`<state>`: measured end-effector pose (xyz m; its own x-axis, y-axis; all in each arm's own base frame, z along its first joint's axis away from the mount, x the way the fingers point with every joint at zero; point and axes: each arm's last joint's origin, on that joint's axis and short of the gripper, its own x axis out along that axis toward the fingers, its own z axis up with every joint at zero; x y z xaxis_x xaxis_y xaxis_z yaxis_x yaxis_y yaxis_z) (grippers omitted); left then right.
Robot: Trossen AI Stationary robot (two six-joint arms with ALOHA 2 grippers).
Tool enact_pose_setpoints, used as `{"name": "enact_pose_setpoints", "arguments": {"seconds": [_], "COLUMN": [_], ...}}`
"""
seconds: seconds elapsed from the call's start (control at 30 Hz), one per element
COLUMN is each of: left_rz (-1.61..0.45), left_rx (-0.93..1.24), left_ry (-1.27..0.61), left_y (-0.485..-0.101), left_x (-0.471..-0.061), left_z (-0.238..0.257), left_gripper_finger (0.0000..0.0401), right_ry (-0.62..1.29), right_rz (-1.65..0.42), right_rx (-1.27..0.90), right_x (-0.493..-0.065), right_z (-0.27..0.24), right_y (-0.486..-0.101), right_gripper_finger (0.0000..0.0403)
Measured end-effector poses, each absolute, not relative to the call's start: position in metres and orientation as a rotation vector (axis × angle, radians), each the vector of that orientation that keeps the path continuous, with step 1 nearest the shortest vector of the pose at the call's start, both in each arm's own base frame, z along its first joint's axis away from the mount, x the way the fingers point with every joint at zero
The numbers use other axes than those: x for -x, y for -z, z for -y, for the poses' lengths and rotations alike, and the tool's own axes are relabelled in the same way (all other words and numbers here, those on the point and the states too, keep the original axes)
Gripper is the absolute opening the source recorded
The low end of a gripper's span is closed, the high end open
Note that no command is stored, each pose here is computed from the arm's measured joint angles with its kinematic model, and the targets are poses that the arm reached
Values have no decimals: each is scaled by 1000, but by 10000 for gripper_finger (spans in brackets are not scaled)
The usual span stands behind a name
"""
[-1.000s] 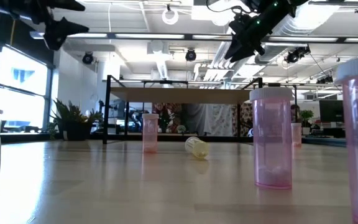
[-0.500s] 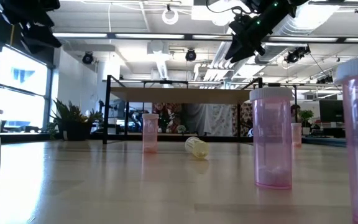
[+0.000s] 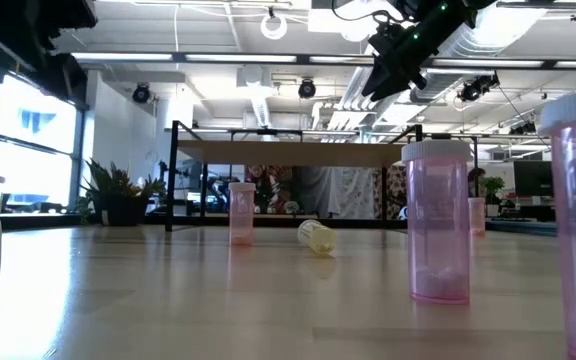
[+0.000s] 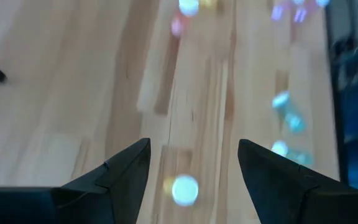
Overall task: Pick and place medicine bottles onto shelf by color
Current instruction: Put the top left yellow pill bottle on the shelf
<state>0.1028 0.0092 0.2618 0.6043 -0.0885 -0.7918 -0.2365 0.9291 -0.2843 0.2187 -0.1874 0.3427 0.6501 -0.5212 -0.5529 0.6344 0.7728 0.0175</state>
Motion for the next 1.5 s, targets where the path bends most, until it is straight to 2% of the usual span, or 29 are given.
{"name": "enact_pose_setpoints", "arguments": {"seconds": [0.57, 1.5], "left_rz": [-1240, -1566], "left_rx": [274, 342], "left_ry": [0, -304], "left_y": [-234, -184], "left_x": [-138, -173], "left_z": [19, 37], "left_gripper_finger": [234, 234], "right_ry": [662, 662], "right_rz": [-556, -556], "right_rx": [-217, -217], "right_x": [-219, -219], "right_z": [187, 188], "right_y": [-343, -343], "right_gripper_finger": [165, 165]}}
